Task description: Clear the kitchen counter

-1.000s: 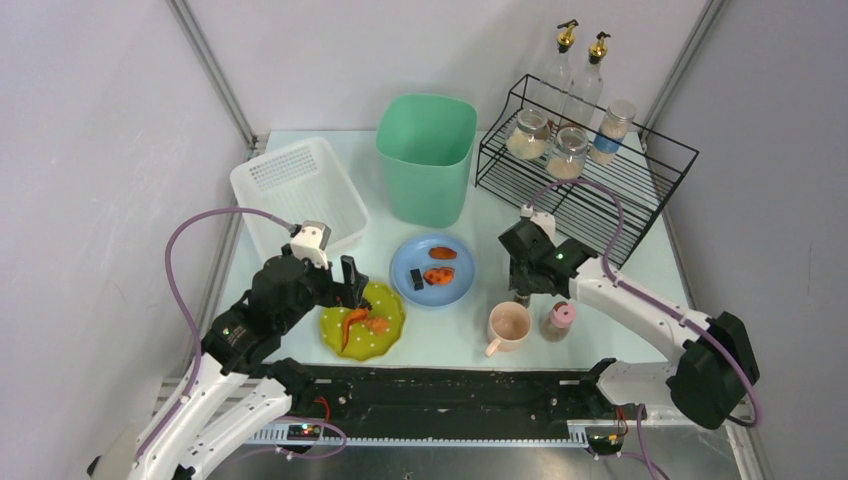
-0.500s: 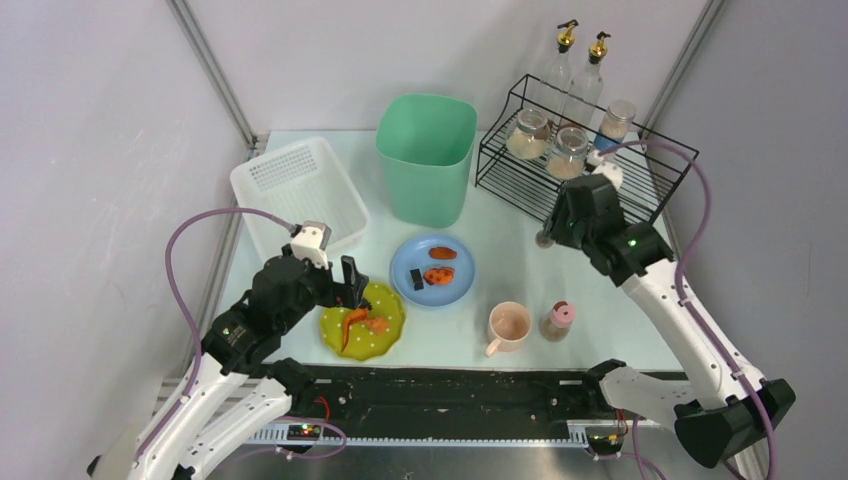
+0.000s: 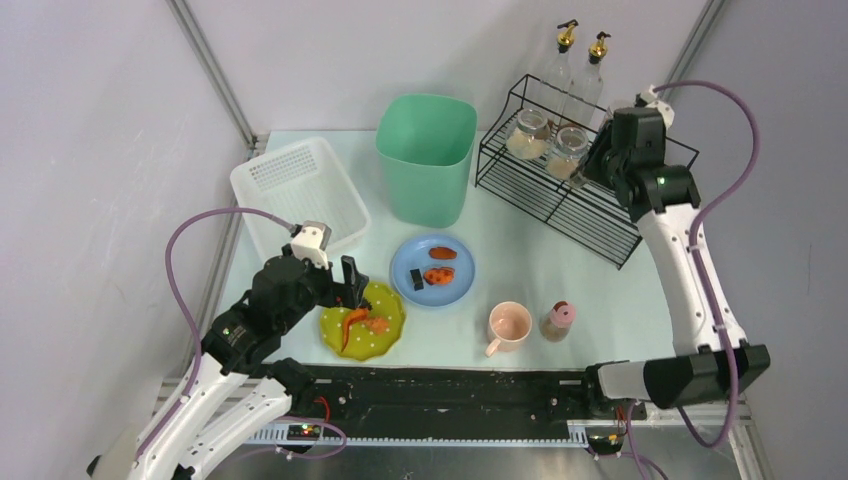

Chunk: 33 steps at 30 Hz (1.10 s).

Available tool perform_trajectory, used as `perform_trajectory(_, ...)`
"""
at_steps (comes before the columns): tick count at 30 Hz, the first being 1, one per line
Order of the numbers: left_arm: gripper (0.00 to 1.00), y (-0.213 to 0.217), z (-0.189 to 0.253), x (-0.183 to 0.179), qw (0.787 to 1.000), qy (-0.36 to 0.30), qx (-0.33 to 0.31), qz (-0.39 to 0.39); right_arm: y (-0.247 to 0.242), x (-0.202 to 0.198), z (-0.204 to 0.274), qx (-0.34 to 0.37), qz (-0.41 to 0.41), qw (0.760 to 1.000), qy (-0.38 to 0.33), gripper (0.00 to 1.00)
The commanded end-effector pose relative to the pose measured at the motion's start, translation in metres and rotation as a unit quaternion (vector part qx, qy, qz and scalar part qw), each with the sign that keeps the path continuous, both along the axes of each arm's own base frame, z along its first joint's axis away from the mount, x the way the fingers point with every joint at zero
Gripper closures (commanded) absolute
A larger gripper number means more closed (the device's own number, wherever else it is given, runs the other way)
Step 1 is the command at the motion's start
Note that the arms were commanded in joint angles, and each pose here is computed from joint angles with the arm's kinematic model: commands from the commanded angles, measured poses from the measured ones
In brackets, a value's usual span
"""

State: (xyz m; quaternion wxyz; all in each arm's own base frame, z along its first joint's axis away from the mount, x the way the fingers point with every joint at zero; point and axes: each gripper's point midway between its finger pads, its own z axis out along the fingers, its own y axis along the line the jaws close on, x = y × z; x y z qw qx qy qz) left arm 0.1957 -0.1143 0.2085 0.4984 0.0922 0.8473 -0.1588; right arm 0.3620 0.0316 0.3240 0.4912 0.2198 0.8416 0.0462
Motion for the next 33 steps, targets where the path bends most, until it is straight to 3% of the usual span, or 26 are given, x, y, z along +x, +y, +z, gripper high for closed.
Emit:
perform_trajectory(1, 0.02, -0.003, 0.002, 0.0, 1.0, -0.005, -0.005, -0.005, -0.015, 0.022, 0.023, 0.019, -0.017, 0.999, -0.021, 0.87)
perform_trajectory(11, 0.02, -0.003, 0.003, -0.001, 1.0, -0.006, -0.005, -0.007, -0.041, 0.064, -0.007, 0.014, -0.06, 0.998, 0.032, 0.87)
perform_trajectory(33, 0.02, -0.003, 0.004, -0.001, 1.0, -0.008, -0.007, -0.007, -0.059, 0.083, -0.06, 0.015, -0.067, 0.99, 0.12, 0.8)
